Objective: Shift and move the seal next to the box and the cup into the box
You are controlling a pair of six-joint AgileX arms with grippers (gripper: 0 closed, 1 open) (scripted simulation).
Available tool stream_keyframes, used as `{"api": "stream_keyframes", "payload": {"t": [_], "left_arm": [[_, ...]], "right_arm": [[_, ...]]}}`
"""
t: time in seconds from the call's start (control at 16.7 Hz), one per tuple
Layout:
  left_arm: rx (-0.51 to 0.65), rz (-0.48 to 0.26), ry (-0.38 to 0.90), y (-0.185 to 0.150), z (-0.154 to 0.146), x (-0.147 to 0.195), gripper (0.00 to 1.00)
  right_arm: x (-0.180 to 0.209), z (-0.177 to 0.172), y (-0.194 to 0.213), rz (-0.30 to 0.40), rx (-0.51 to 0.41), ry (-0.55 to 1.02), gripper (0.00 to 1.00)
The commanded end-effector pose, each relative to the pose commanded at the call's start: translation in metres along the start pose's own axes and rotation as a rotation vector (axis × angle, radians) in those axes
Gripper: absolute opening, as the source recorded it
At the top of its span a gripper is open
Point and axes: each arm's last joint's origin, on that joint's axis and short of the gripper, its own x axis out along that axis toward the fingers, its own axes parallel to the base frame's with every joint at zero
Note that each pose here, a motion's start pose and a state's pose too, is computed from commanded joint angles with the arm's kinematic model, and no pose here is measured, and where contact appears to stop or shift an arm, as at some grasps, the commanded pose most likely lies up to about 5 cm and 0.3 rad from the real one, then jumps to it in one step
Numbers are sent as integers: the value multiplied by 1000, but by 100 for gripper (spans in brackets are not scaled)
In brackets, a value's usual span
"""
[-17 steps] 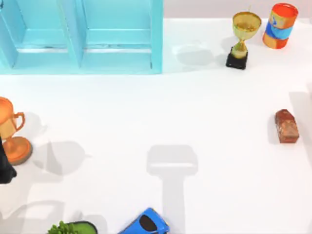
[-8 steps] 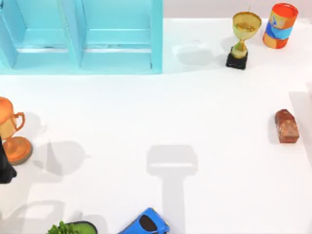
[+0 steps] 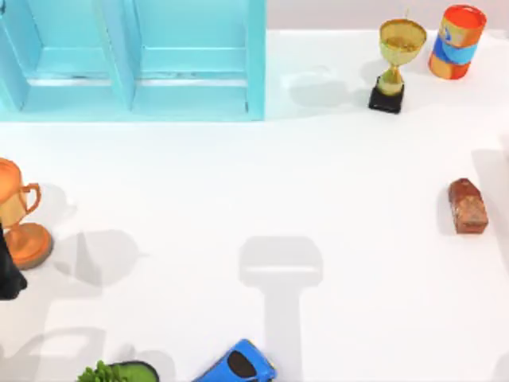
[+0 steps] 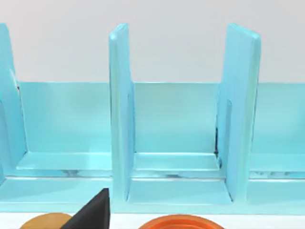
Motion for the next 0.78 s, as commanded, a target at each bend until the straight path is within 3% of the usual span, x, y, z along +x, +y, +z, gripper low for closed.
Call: {"api": "stream_keyframes", "payload": {"t": [0.3, 0.78], "left_arm": [[0, 0, 0, 0, 0, 0, 100], [0, 0, 0, 0, 0, 0, 100]], "right_arm": [[-39, 3, -3, -16, 24, 2, 100], [-86, 5, -2, 9, -17, 12, 100]]}}
